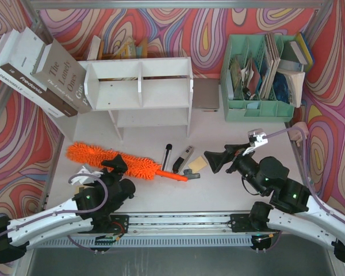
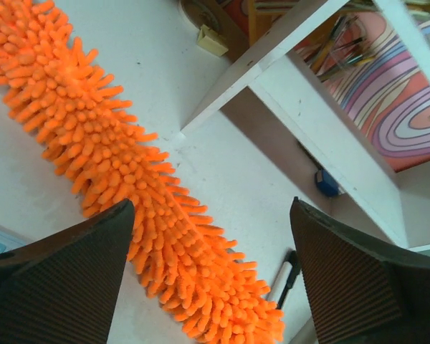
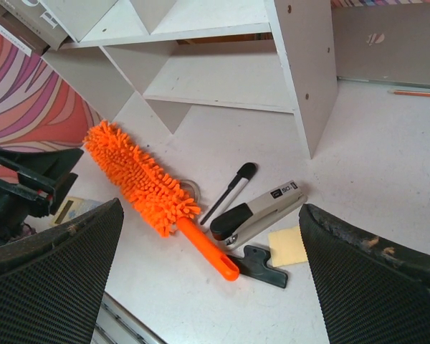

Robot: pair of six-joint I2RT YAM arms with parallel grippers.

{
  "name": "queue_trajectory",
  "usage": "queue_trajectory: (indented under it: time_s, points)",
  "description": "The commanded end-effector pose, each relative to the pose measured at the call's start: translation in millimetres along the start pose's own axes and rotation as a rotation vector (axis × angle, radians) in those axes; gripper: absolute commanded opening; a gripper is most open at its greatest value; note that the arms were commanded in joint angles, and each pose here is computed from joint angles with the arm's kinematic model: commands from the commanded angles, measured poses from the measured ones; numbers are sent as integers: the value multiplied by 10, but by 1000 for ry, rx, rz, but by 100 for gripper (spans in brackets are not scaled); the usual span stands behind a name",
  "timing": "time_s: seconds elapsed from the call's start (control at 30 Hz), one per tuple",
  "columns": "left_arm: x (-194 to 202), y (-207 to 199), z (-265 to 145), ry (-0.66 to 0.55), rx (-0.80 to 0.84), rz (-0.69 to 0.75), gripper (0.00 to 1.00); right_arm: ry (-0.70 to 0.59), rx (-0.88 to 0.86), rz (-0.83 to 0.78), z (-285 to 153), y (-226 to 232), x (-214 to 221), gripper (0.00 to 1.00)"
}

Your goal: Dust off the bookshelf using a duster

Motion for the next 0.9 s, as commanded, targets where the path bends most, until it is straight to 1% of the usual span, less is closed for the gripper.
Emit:
queue_trajectory:
  time_s: [0.0,0.03,0.07,0.17,0.2,0.3,0.37,0.43,0.5,0.63,0.8,0.87]
  points:
    - [-228,-69,-34,-3,15,113,87,-17,27,13,-20,-36,-21,95]
    - [-289,-87,-43,-6,20,138,97,-18,39,13,-15,-50,-18,95]
    - [-341,-104,-48,-11,24,170,98,-23,61,17,-11,-70,-25,96]
    - [-485,-169,-57,-37,33,267,98,-28,178,20,51,-169,5,98]
    - [-516,-190,-56,-47,35,322,98,-18,225,7,97,-201,39,99]
    - [-555,-272,-46,-75,36,472,98,44,354,-55,236,-261,121,99]
    - [-575,-306,-29,-116,11,563,98,96,442,-108,346,-298,208,99]
    - [-567,-303,-3,-149,-30,673,98,103,480,-137,423,-311,246,99]
    - [-555,-281,71,-146,-65,699,98,94,490,-154,479,-316,276,99]
    - [-380,-164,311,-26,-59,734,98,99,521,-156,584,-352,309,99]
    - [-400,-2,604,-26,-163,771,98,121,587,-171,626,-484,329,99]
    - [-390,61,719,-33,-194,754,98,123,614,-188,637,-581,339,99]
Point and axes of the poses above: each gripper's point midway between its finger pads, its own z axis out along the fingers, its own y axis along the line the jaws close on, x = y × z, the point moved 7 cm from there along -z, back along the fingers, and after that the axes turned 6 degrees about -z, right-handed, at the moved point
